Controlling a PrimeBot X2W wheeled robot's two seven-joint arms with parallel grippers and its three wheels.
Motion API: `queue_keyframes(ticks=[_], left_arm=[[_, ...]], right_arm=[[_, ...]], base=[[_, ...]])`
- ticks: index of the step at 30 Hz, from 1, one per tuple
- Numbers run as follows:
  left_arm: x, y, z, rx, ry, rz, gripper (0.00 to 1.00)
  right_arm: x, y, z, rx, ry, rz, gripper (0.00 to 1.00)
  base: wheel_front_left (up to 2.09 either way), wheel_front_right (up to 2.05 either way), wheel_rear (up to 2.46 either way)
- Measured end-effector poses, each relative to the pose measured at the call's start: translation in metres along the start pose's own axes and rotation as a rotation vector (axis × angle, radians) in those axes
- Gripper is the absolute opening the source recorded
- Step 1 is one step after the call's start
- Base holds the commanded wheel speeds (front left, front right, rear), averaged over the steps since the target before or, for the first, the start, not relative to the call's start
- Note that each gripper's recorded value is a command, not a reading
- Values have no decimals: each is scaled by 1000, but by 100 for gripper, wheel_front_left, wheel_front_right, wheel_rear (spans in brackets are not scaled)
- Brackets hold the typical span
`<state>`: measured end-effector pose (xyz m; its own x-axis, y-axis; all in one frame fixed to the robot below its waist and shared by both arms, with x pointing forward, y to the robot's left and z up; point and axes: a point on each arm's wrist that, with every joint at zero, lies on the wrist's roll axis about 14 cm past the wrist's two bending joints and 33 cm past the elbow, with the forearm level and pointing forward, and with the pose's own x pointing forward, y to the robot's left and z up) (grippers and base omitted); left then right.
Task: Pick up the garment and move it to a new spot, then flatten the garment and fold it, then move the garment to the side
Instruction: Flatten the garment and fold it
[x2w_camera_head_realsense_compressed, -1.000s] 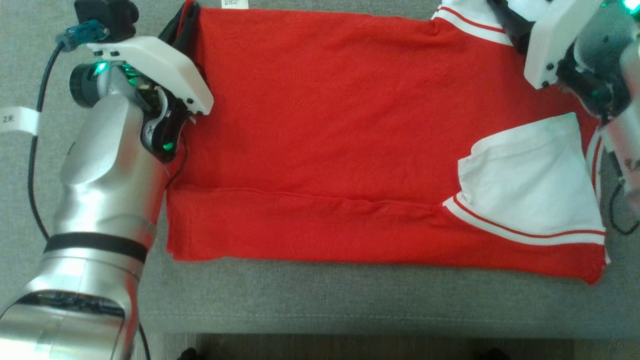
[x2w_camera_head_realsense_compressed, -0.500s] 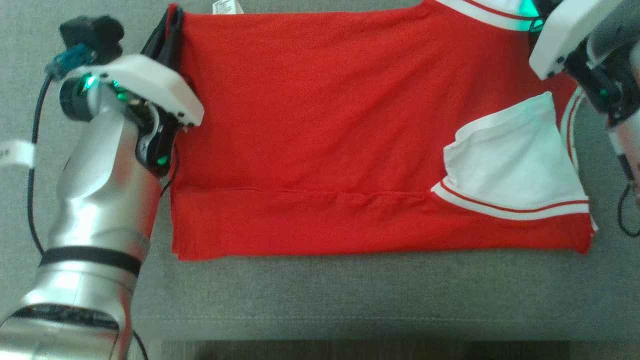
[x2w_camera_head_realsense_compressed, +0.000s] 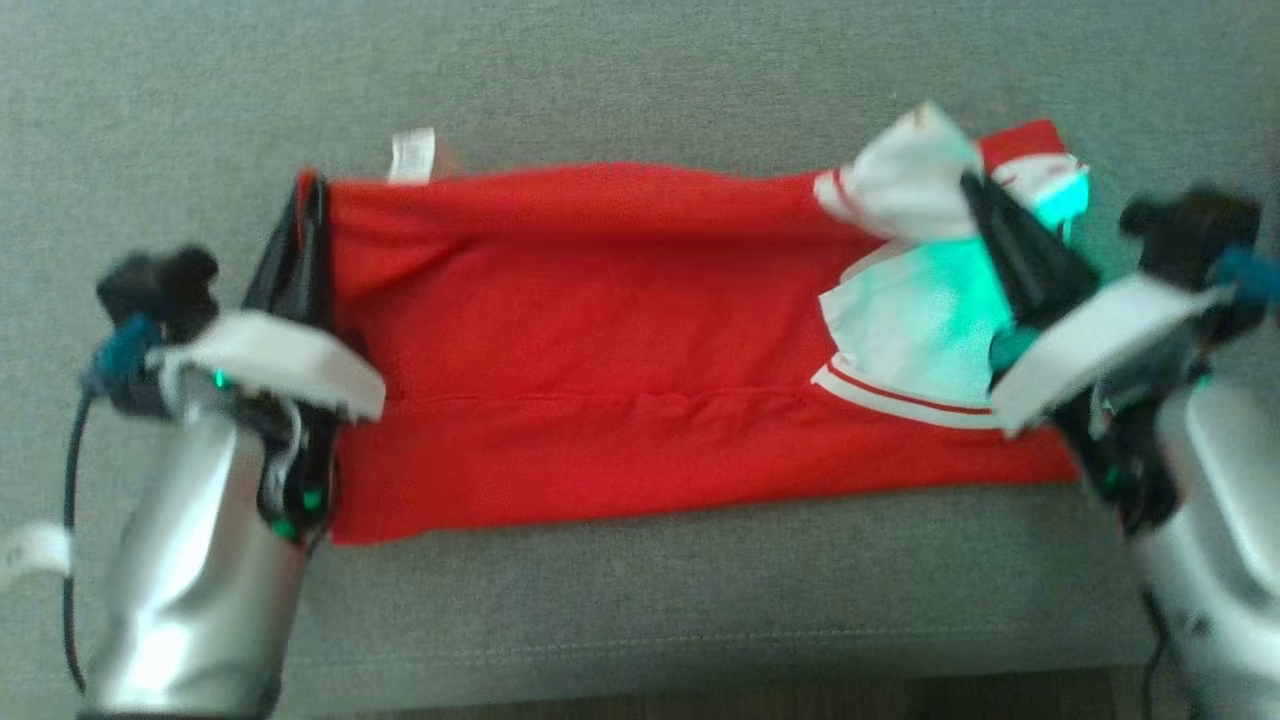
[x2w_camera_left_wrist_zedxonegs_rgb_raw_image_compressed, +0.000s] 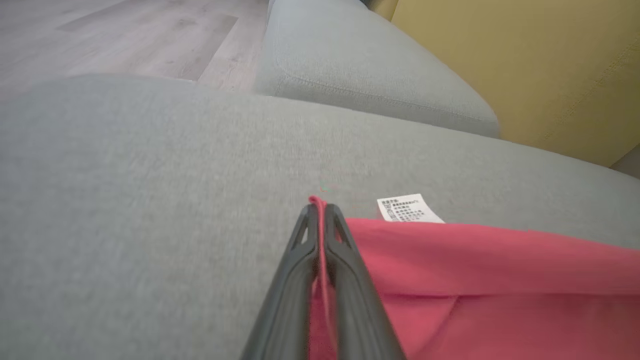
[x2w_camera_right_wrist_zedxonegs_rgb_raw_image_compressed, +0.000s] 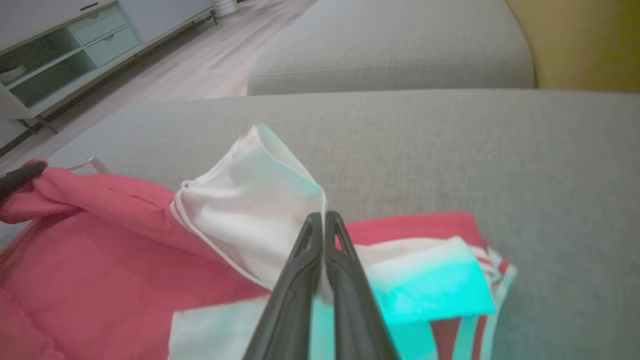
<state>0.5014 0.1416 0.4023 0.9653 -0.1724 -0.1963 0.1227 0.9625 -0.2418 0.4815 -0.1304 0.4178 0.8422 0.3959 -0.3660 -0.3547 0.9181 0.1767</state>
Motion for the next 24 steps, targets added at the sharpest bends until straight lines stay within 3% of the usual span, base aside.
queue_keyframes(ticks=[10, 11, 12, 13, 19, 24], left_arm=[[-42, 9, -33, -67, 110, 68, 0], [-44, 9, -36, -73, 125, 70, 0], [-49, 10, -41, -89, 151, 80, 67], [-50, 10, -43, -94, 161, 83, 100], [-61, 15, -35, -74, 122, 119, 100], [-72, 12, -15, 4, 30, 132, 100]], right_arm=[[-33, 23, -42, 173, 6, -60, 0], [-36, 24, -45, 184, 10, -68, 16], [-41, 25, -51, 207, 17, -82, 100], [-44, 25, -53, 219, 18, -88, 100], [-65, 32, -53, 247, -21, -117, 100], [-82, 31, -25, 213, -145, -141, 100]], base=[[0, 0, 0], [0, 0, 0], [0, 0, 0], [0, 0, 0], [0, 0, 0], [0, 0, 0]])
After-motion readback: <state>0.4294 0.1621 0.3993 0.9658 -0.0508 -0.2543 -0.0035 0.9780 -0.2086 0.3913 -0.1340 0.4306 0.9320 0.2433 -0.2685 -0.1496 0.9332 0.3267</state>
